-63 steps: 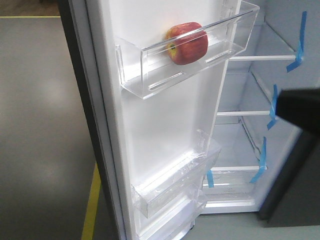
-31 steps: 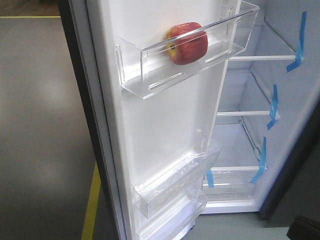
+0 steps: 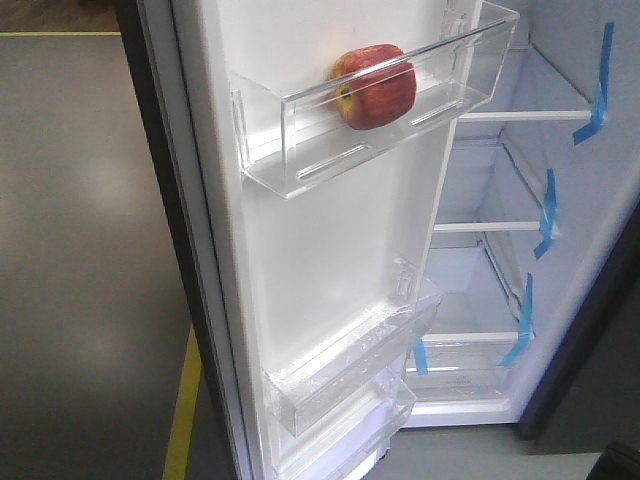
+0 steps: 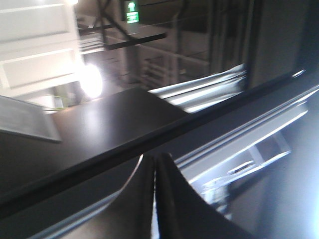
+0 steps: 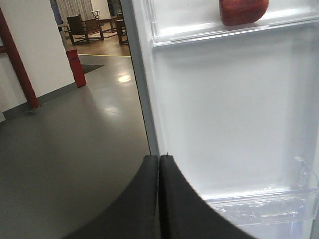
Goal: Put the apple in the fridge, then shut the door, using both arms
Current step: 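Withdraw the right gripper from the door bin and move the left arm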
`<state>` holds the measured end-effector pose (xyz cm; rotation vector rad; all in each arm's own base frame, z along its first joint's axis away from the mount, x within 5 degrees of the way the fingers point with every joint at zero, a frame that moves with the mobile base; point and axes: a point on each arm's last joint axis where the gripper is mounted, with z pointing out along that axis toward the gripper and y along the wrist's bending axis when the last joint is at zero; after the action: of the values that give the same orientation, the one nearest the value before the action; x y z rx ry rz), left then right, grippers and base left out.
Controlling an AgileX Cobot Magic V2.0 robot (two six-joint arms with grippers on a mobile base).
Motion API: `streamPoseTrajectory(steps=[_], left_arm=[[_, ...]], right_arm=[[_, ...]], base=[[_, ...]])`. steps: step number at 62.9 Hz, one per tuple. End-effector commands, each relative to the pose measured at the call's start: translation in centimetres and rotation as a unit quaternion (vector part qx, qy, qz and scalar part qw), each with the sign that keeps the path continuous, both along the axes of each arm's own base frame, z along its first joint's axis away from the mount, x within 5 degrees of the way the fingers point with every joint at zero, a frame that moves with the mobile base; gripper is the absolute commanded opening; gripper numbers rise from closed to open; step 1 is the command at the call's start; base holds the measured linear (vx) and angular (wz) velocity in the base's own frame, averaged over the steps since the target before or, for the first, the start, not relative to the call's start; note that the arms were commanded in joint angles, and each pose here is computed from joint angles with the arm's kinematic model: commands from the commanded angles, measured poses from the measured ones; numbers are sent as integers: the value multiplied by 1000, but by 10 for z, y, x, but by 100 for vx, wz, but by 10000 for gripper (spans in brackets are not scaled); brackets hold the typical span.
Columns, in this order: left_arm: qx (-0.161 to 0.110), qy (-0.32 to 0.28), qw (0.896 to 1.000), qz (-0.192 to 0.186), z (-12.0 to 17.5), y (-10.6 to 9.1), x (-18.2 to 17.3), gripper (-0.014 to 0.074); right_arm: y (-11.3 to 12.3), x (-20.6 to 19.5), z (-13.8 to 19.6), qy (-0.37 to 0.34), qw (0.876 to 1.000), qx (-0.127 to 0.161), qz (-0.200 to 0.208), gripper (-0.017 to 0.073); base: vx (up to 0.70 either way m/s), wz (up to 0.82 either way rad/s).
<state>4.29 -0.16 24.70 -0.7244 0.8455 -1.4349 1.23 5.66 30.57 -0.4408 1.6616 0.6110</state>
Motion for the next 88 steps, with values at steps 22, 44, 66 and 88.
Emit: streamPoseTrajectory(steps=[22,44,66,88], left_arm=[[164,-100,977,95,127,-4,-13,-6],[232,-9,970,78,198,-26,117,-3],[133,-35,982,-126,205,-66,234,167],[99,-41,974,-201,203,-75,296,362]], right_arm=[[-7,6,24,-57,993,94,-49,-3],[-5,5,22,-50,994,88,-38,-3],[-4,4,21,-44,995,84,-30,-3],[-3,3,20,-38,996,79,-21,-3]], base=[[0,0],[0,0],[0,0],[0,0]])
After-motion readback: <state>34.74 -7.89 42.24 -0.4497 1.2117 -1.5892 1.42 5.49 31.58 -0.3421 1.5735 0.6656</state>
